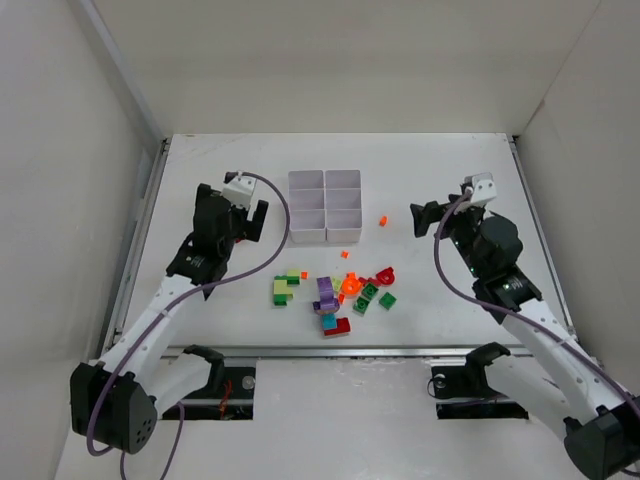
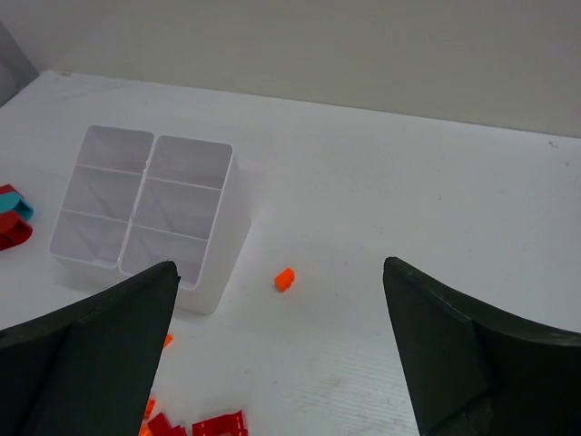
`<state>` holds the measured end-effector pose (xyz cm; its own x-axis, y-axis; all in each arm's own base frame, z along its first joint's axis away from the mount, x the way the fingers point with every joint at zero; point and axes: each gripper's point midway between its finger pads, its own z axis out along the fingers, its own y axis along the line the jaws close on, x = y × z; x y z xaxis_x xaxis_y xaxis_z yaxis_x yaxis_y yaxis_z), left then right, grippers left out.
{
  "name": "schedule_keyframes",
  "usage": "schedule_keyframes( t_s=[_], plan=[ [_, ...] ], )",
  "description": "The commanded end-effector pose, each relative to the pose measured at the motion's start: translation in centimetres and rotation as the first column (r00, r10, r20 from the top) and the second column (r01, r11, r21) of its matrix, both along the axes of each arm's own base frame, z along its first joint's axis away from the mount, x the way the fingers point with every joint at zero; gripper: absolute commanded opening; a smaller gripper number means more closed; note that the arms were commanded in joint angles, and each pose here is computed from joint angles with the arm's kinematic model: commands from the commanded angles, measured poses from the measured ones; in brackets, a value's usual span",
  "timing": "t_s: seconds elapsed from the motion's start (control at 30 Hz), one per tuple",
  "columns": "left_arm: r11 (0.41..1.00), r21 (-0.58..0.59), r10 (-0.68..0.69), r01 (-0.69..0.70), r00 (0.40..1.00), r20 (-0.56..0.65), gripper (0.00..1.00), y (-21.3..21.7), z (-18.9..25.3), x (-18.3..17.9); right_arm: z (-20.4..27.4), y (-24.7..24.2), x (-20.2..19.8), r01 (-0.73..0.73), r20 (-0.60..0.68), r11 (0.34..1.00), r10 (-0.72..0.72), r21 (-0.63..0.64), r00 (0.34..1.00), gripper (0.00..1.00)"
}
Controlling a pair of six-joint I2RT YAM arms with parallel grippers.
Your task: Sort the legos into containers by color
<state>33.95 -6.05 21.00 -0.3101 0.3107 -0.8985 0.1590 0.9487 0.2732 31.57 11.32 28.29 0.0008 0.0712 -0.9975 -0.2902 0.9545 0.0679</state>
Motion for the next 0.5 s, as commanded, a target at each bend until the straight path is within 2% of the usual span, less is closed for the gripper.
schedule_keyframes(
  t_s=[0.0, 0.1, 0.17, 0.2, 0.27, 0.37, 0.4, 0.47],
  plan=[
    [0.999, -0.003, 0.045, -0.044, 0.996, 0.082, 1.00, 0.4, 2.5, -0.1, 2.7, 1.5, -0.3, -0.042, -0.039, 0.999, 0.042, 0.001, 0.998, 1.00],
    [0.994, 0.022, 0.108, -0.111, 0.990, 0.094, 1.00, 1.2, 2.7, -0.3, 2.7, 2.8, -0.1, -0.017, -0.098, 0.999, 0.014, -0.033, 0.995, 1.00],
    [0.994, 0.066, 0.086, -0.090, 0.994, 0.067, 1.00, 0.8, 2.0, -0.8, 3.0, 3.3, 0.0, 0.020, -0.135, 0.995, -0.033, -0.097, 0.990, 1.00],
    [0.994, 0.094, 0.054, -0.059, 0.997, 0.054, 1.00, 0.4, 1.7, -1.0, 3.0, 2.4, 0.2, 0.109, -0.146, 0.985, -0.128, -0.132, 0.981, 1.00],
    [0.991, 0.136, -0.018, 0.017, 1.000, 0.001, 1.00, -0.2, 0.7, -1.7, 2.5, 4.3, -0.3, 0.095, -0.205, 0.964, -0.148, -0.249, 0.967, 1.00],
    [0.991, 0.127, -0.041, 0.041, 0.999, -0.001, 1.00, -0.6, 1.2, -1.7, 2.0, 6.2, -1.7, 0.097, -0.258, 0.902, -0.222, -0.421, 0.940, 1.00],
    [0.993, 0.114, -0.038, 0.037, 0.999, 0.009, 1.00, -0.7, 1.4, -1.6, 1.9, 7.0, -2.3, 0.098, -0.279, 0.908, -0.226, -0.407, 0.933, 1.00],
    [0.994, 0.097, -0.055, 0.051, 0.998, 0.037, 1.00, -1.6, 2.4, -1.7, 1.9, 10.0, -4.1, -0.012, -0.329, 0.931, -0.116, -0.364, 0.937, 1.00]
  ],
)
